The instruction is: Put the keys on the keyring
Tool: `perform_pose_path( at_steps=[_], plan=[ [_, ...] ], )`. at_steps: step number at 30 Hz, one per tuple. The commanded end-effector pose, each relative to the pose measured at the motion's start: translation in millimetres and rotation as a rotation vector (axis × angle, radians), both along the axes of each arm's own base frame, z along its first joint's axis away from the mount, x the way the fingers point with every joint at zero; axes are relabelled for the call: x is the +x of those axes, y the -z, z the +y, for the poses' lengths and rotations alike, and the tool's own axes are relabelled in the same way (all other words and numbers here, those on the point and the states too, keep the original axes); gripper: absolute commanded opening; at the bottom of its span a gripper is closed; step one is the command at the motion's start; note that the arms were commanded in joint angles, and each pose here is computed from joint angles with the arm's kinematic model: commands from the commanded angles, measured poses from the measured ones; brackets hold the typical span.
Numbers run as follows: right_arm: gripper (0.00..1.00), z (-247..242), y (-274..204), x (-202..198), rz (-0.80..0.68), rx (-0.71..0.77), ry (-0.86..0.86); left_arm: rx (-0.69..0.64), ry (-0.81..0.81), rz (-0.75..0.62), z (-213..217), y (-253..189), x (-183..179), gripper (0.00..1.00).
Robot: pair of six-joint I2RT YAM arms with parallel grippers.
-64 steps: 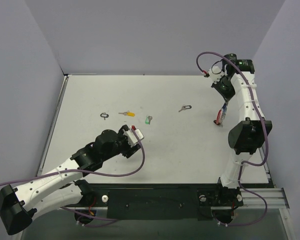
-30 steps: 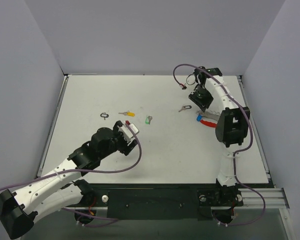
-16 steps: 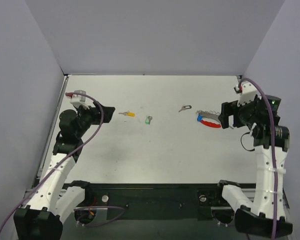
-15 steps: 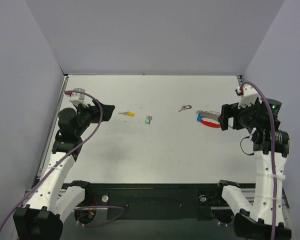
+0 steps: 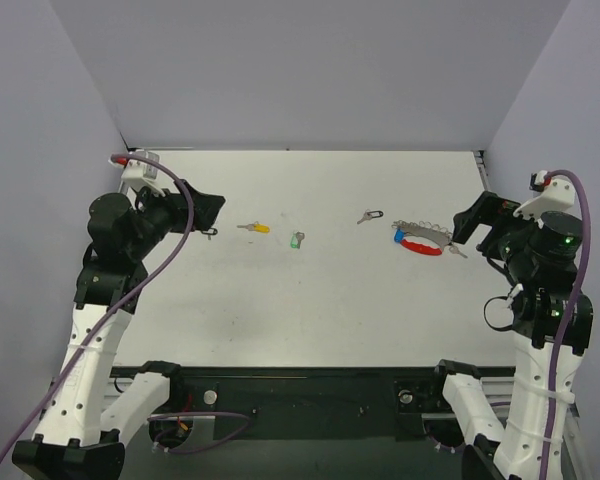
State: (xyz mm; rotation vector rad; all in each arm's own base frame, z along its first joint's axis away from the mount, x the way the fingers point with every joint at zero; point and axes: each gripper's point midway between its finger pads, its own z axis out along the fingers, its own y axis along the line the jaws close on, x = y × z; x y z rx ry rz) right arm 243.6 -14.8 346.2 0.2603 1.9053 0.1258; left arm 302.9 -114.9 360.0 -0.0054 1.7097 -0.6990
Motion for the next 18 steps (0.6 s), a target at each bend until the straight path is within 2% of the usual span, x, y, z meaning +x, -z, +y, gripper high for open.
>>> perform_pose_path(
  at_steps=[1, 7, 18],
  plan=[
    [0.98, -9.5, -16.5, 0.2, -0.052, 0.033, 0.085, 0.061, -0.002, -0.009, 5.3, -9.8, -14.4, 0.94],
    [0.98, -0.6, -8.1, 3.9, -0.046, 0.077, 0.047, 0.113, -0.047, -0.028, 15.5, -2.7, -13.6, 0.94],
    [0.98, 1.5, -0.1, 13.9, -0.022, 0.127, 0.031, 0.118, -0.038, -0.031, 14.0, 21.7, -12.3, 0.94]
  ],
)
